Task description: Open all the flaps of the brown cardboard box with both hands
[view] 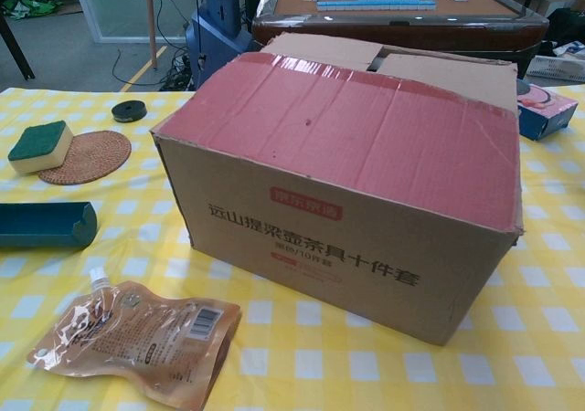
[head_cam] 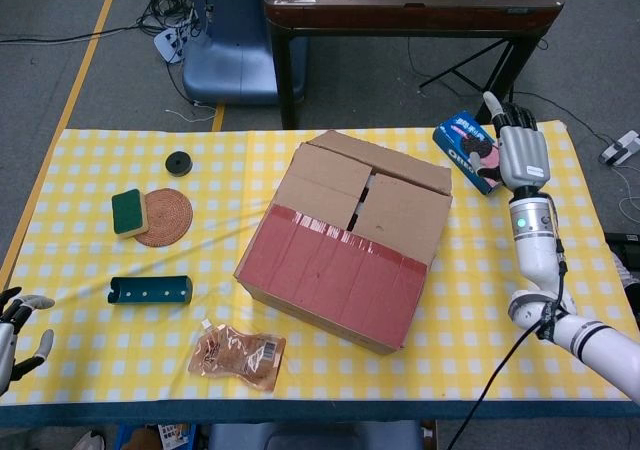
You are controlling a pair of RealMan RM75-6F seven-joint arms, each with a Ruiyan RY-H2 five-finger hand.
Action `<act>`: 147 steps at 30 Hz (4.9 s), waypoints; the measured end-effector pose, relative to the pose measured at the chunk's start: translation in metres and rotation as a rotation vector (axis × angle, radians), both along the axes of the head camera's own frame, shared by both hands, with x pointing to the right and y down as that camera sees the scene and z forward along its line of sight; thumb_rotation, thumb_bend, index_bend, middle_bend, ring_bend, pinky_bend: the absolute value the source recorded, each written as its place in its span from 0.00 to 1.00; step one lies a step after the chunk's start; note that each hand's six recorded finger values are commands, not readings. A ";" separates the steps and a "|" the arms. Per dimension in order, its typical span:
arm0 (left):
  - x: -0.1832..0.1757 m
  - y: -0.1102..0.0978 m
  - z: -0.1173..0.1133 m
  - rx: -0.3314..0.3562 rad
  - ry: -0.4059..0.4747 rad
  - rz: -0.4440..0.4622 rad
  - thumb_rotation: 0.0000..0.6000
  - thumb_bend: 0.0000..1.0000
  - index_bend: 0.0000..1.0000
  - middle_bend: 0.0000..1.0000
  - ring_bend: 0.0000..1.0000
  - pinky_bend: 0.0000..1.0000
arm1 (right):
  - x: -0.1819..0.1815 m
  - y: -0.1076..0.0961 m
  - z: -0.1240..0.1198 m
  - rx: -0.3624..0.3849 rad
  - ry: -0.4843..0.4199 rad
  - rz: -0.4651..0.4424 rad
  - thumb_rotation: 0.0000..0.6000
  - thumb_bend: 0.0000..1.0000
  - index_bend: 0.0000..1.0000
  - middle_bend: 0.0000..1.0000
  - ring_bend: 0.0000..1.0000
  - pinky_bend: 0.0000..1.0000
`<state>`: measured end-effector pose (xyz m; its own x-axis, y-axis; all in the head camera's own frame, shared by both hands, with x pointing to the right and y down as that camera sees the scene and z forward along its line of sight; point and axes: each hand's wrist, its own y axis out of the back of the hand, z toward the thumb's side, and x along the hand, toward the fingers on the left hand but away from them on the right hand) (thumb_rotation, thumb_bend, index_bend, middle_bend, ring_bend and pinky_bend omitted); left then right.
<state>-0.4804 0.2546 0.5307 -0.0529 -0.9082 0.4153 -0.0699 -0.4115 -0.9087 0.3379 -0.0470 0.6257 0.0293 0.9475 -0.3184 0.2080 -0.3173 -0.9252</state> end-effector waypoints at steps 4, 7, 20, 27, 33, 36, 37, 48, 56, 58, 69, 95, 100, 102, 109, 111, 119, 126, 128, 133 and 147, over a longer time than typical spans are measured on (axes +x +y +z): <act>0.003 -0.005 -0.001 0.005 0.010 0.012 1.00 0.44 0.42 0.32 0.16 0.00 | -0.004 0.014 -0.009 -0.024 -0.030 -0.038 1.00 0.33 0.02 0.16 0.10 0.08; 0.005 -0.005 0.000 0.000 0.015 0.016 1.00 0.44 0.42 0.32 0.16 0.00 | -0.009 0.029 -0.019 -0.057 -0.058 -0.077 1.00 0.37 0.04 0.18 0.11 0.08; 0.009 -0.008 0.002 -0.004 0.028 0.030 1.00 0.44 0.42 0.32 0.16 0.00 | -0.025 0.112 -0.064 -0.281 -0.134 -0.259 1.00 0.66 0.13 0.26 0.16 0.11; 0.010 -0.005 0.003 -0.012 0.031 0.026 1.00 0.44 0.42 0.32 0.16 0.00 | -0.030 0.152 -0.059 -0.394 -0.164 -0.317 1.00 0.93 0.25 0.28 0.17 0.12; 0.009 -0.004 0.002 -0.010 0.030 0.025 1.00 0.44 0.42 0.32 0.16 0.00 | -0.039 0.160 -0.050 -0.385 -0.146 -0.371 1.00 1.00 0.29 0.28 0.17 0.12; 0.008 -0.003 0.002 -0.012 0.029 0.020 1.00 0.44 0.42 0.32 0.16 0.00 | -0.045 0.161 -0.046 -0.383 -0.139 -0.396 1.00 1.00 0.30 0.28 0.17 0.12; 0.007 -0.002 0.002 -0.013 0.028 0.019 1.00 0.44 0.42 0.32 0.16 0.00 | -0.046 0.161 -0.045 -0.383 -0.134 -0.402 1.00 1.00 0.30 0.28 0.17 0.12; 0.004 0.000 0.003 -0.017 0.027 0.013 1.00 0.44 0.42 0.32 0.16 0.00 | -0.062 0.161 -0.032 -0.360 -0.083 -0.465 1.00 1.00 0.35 0.28 0.17 0.12; 0.003 0.001 0.004 -0.019 0.027 0.009 1.00 0.44 0.42 0.32 0.16 0.00 | -0.070 0.164 -0.029 -0.356 -0.082 -0.497 1.00 1.00 0.36 0.28 0.17 0.12; 0.002 0.001 0.004 -0.020 0.026 0.008 1.00 0.44 0.42 0.32 0.16 0.00 | -0.070 0.164 -0.029 -0.354 -0.089 -0.493 1.00 1.00 0.36 0.28 0.17 0.12; 0.002 0.001 0.004 -0.019 0.023 0.009 1.00 0.44 0.42 0.32 0.16 0.00 | -0.071 0.164 -0.045 -0.328 -0.208 -0.451 1.00 1.00 0.36 0.28 0.17 0.12; 0.008 -0.001 0.001 -0.013 0.011 0.032 1.00 0.44 0.42 0.32 0.16 0.00 | -0.082 0.194 -0.085 -0.659 -0.992 -0.222 1.00 0.47 0.36 0.27 0.17 0.12; 0.007 -0.001 0.000 -0.012 0.010 0.031 1.00 0.44 0.42 0.32 0.16 0.00 | -0.087 0.204 -0.090 -0.725 -1.084 -0.257 1.00 0.32 0.36 0.27 0.17 0.12; 0.007 -0.001 -0.001 -0.012 0.009 0.031 1.00 0.44 0.42 0.32 0.16 0.00 | -0.089 0.207 -0.092 -0.740 -1.100 -0.282 1.00 0.29 0.35 0.27 0.17 0.12; 0.005 0.000 -0.003 -0.008 0.004 0.028 1.00 0.44 0.42 0.32 0.16 0.00 | -0.092 0.214 -0.093 -0.784 -1.132 -0.299 1.00 0.21 0.34 0.27 0.17 0.12; 0.006 -0.001 -0.004 -0.007 0.004 0.028 1.00 0.44 0.42 0.32 0.16 0.00 | -0.093 0.216 -0.095 -0.802 -1.146 -0.301 1.00 0.21 0.33 0.27 0.17 0.12; 0.007 0.000 -0.005 -0.006 0.004 0.033 1.00 0.44 0.42 0.32 0.16 0.00 | -0.092 0.224 -0.107 -0.866 -1.155 -0.348 1.00 0.31 0.29 0.26 0.17 0.12; 0.010 0.000 -0.005 -0.006 0.005 0.037 1.00 0.44 0.42 0.32 0.16 0.00 | -0.091 0.227 -0.104 -0.914 -1.116 -0.371 1.00 0.39 0.29 0.26 0.17 0.12; 0.010 0.000 -0.005 -0.006 0.004 0.035 1.00 0.44 0.42 0.32 0.16 0.00 | -0.090 0.225 -0.104 -0.901 -1.109 -0.373 1.00 0.39 0.29 0.26 0.17 0.12; 0.011 -0.003 -0.004 -0.008 0.001 0.041 1.00 0.44 0.42 0.32 0.16 0.00 | -0.081 0.217 -0.105 -0.826 -1.048 -0.375 1.00 0.39 0.29 0.26 0.17 0.12; 0.033 -0.028 -0.002 -0.004 0.058 0.143 1.00 0.44 0.42 0.32 0.16 0.00 | -0.034 0.187 -0.098 -0.469 -0.592 -0.345 1.00 0.37 0.29 0.26 0.17 0.12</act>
<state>-0.4478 0.2265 0.5285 0.1007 -0.9030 0.4176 -0.0629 -0.4247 -0.9031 0.3039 0.1401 0.5273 0.5808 0.6276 -0.5184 0.4398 -0.7778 -0.4490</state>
